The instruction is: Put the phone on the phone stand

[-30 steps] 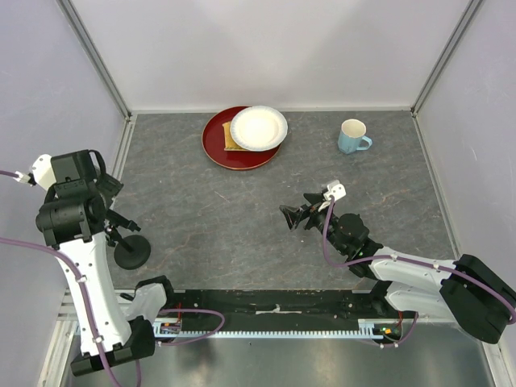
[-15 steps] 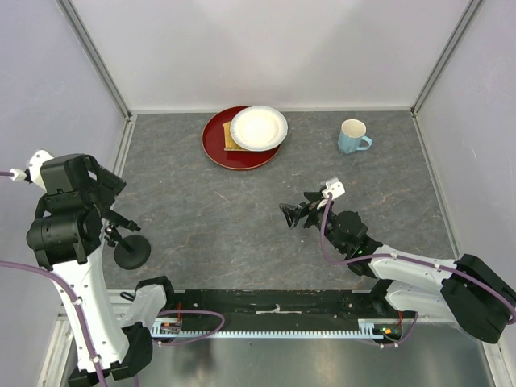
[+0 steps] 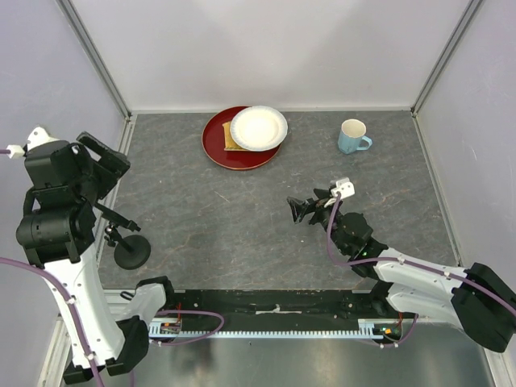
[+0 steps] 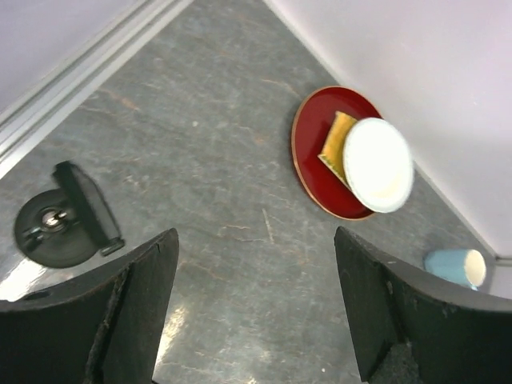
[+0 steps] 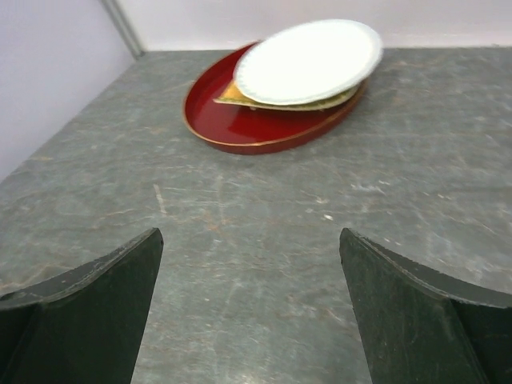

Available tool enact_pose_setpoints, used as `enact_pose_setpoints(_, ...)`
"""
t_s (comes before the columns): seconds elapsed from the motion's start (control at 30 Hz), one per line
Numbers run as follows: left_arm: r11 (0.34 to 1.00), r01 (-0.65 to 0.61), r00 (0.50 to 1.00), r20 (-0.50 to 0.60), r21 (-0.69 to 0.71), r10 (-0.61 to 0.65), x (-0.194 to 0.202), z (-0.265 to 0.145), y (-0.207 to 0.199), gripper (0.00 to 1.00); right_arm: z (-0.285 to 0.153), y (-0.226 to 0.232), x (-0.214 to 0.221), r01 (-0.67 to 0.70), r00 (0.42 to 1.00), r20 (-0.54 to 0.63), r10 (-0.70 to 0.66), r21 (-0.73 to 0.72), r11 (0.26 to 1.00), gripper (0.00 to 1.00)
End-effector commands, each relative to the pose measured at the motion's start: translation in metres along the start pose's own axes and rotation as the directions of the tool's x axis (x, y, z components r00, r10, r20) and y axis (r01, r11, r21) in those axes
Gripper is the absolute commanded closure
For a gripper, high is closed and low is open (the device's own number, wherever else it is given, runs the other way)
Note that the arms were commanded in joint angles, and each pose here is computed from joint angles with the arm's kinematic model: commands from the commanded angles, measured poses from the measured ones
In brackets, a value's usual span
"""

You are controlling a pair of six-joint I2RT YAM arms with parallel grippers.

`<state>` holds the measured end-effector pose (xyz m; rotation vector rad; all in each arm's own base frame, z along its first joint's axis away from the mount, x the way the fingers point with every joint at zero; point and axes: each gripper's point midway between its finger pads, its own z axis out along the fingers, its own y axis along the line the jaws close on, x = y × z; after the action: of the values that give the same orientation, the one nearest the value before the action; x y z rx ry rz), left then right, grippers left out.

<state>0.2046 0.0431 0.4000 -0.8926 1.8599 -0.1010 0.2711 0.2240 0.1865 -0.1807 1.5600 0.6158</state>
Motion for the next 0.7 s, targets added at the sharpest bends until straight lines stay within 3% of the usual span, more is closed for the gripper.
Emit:
enact_pose_setpoints(0.0,0.972,0.01,0.999,-0.036,0.234,-0.001,-0.005,0.0,-0.055,0.17,-0.002,-0.036,-0.007,-0.001,1.0,0.009,-0.001,0.207,0.978,0.02)
enact_pose_setpoints(0.13,0.934,-0.002,1.0,-0.021,0.358,0.011,-0.002,-0.003,-0.104,0.18,-0.002,-0.044,-0.006,-0.006,1.0,-0.001,0.006,0.258,0.966,0.02)
enact_pose_setpoints(0.17,0.91,-0.032,0.995,-0.071,0.414,0.067,0.019,-0.005,-0.13,0.18,-0.001,-0.045,-0.004,-0.005,1.0,-0.007,0.007,0.261,0.965,0.02)
enact_pose_setpoints(0.33,0.86,-0.167,0.966,-0.097,0.482,0.241,0.087,0.001,-0.196,0.16,0.001,-0.047,-0.004,-0.007,1.0,-0.015,0.011,0.28,0.96,0.02)
enact_pose_setpoints(0.47,0.737,-0.288,0.917,-0.046,0.612,0.396,0.153,-0.023,-0.247,0.15,-0.001,-0.058,-0.004,-0.009,1.0,-0.014,0.015,0.344,0.939,0.02)
enact_pose_setpoints(0.53,0.676,-0.318,0.9,-0.012,0.665,0.435,0.173,-0.035,-0.255,0.13,-0.001,-0.06,-0.004,-0.007,1.0,-0.016,0.014,0.363,0.932,0.02)
enact_pose_setpoints(0.57,0.637,-0.348,0.873,-0.01,0.688,0.488,0.201,-0.039,-0.251,0.12,-0.001,-0.063,-0.003,-0.008,1.0,-0.021,0.017,0.379,0.926,0.02)
enact_pose_setpoints(0.6,0.601,-0.312,0.898,0.021,0.736,0.44,0.193,-0.054,-0.259,0.09,-0.001,-0.064,-0.002,-0.004,1.0,-0.026,0.016,0.386,0.923,0.02)
enact_pose_setpoints(0.67,0.533,-0.371,0.857,0.059,0.761,0.512,0.232,-0.053,-0.239,0.06,-0.003,-0.065,-0.003,0.003,1.0,-0.029,0.009,0.389,0.921,0.02)
